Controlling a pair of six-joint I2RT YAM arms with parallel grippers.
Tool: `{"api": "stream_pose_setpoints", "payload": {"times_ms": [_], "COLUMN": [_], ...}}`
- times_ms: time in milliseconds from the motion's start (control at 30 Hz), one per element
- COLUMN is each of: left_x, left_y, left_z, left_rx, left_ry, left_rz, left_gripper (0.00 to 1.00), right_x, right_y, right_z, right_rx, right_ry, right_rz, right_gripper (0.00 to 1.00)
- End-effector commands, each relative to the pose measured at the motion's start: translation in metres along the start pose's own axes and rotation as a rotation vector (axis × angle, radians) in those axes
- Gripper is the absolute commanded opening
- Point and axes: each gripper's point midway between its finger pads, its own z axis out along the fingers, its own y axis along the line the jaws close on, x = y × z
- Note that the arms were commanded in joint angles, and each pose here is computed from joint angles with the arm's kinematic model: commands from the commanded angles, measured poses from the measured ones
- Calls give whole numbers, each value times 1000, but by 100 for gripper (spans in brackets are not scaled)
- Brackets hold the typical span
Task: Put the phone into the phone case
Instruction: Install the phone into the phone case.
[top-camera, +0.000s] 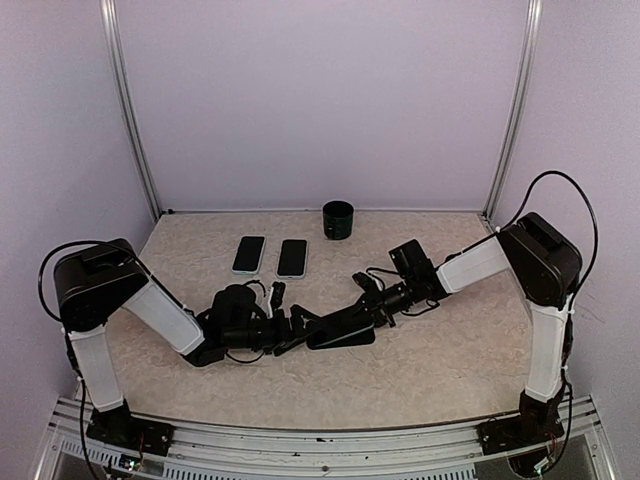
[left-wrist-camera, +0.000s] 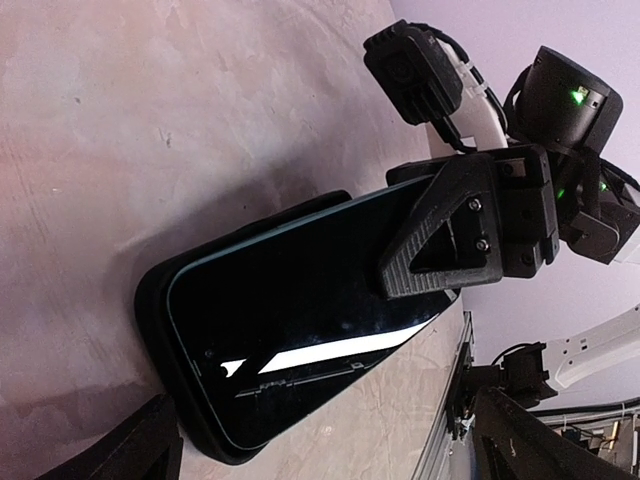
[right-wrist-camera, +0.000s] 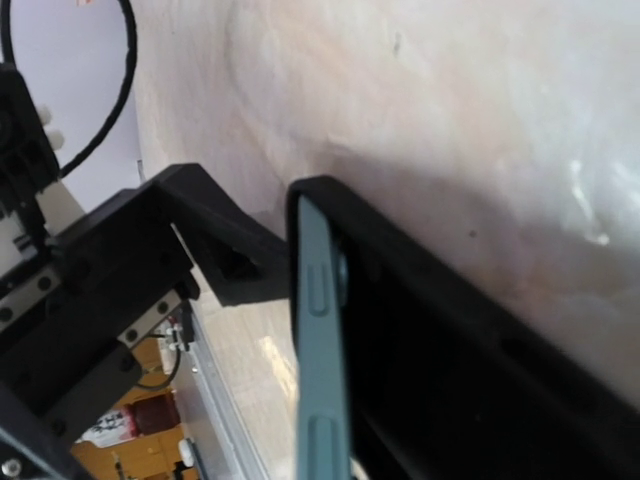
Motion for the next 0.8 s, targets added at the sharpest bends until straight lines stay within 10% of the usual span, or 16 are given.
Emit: {"api": "stream_pose_setpoints", "payload": {"times_ms": [0,767], "left_x": [13,16], "left_y": [5,-1], "left_z": [8,6], "left_rx": [-2,-2], "left_ry": [48,52], "left_rz": [-17,-4], "left_gripper": [99,99], "right_x": [18,24], "right_y": [-23,-15], "right_z": [16,36], "right_rx": [24,-95], "right_ry": [59,106], "right_rz": [98,103], "right_gripper": [0,0]}}
